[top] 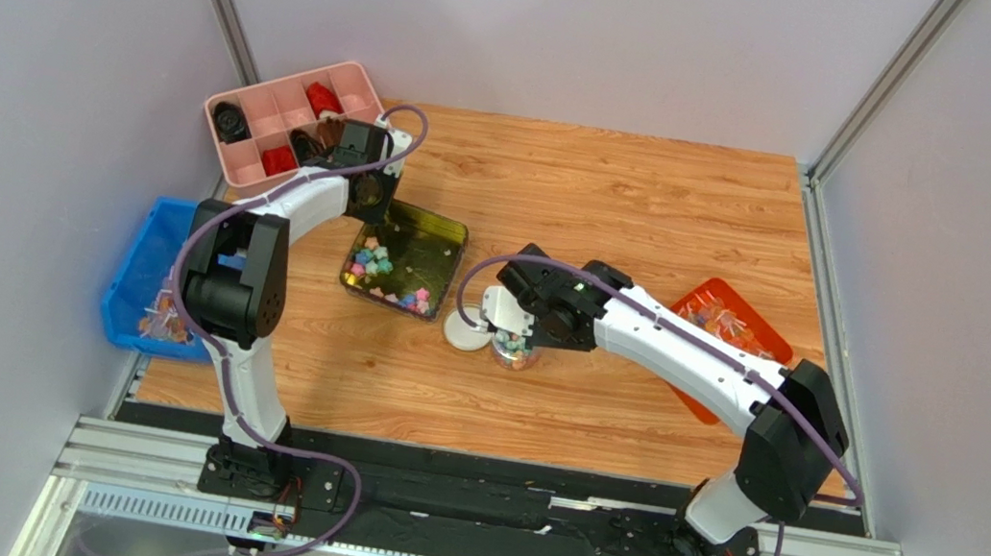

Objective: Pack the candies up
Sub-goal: Place the storage box at the center of the board.

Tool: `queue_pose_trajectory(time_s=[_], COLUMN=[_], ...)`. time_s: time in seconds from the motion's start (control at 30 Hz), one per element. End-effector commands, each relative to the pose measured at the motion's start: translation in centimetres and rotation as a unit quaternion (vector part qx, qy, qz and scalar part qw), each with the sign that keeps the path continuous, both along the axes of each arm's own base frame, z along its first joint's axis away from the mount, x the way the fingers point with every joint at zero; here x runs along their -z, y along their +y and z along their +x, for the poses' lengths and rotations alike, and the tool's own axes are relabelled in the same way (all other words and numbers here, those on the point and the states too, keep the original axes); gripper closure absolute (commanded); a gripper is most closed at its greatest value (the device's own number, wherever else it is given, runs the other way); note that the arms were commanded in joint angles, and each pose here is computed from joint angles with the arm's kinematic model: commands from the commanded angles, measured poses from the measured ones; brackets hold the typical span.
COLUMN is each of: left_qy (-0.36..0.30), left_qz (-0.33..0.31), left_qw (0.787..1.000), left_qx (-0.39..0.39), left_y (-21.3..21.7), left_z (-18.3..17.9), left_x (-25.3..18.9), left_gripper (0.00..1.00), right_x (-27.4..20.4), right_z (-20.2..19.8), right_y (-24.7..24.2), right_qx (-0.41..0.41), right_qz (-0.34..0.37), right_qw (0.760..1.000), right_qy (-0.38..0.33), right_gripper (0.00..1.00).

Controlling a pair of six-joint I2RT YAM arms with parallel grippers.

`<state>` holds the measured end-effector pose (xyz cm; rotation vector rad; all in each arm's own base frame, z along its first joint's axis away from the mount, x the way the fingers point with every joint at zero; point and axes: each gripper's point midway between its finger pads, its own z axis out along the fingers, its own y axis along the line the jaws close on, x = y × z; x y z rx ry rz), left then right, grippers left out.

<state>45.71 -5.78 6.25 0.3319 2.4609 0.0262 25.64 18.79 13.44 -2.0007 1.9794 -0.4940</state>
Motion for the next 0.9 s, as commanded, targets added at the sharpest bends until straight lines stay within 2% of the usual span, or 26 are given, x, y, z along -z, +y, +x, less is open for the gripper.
queue_pose_trajectory(time_s=[0.0, 0.2, 0.43, 0.73, 0.87], left_qy=[-0.031, -0.033, -0.026, 0.014, 0.021], left_qz=[-0.004, -0.003, 0.003, 0.001, -0.020], left_qw=[1.000, 0.999, 1.000, 1.000, 1.000], left_qx=[0.002, 0.003, -0.004, -0.001, 0.009], left_y=[0.0, 0.0, 0.7, 1.0, 0.0], left_z=[1.5, 1.6, 1.9, 2.9, 3.9], left_x=[-2.2, -2.3, -2.2, -0.4, -0.5], left_gripper=[1.00, 1.00, 1.00, 1.00, 1.00], right_x=[-5.9, -7.3, -7.2, -6.9, -6.8], right_z=[2.2, 5.5, 9.4, 10.9, 11.1], right_y=[2.0, 1.5, -0.2, 1.2, 1.4], right_qx=[0.017, 0.081, 0.166, 0.178, 0.180], right_qz=[0.102, 0.140, 0.185, 0.220, 0.224], right_qw=[0.993, 0.980, 0.961, 0.952, 0.950], right_qy=[-0.065, -0.113, -0.123, -0.121, -0.123], right_gripper=[1.00, 1.00, 1.00, 1.00, 1.00])
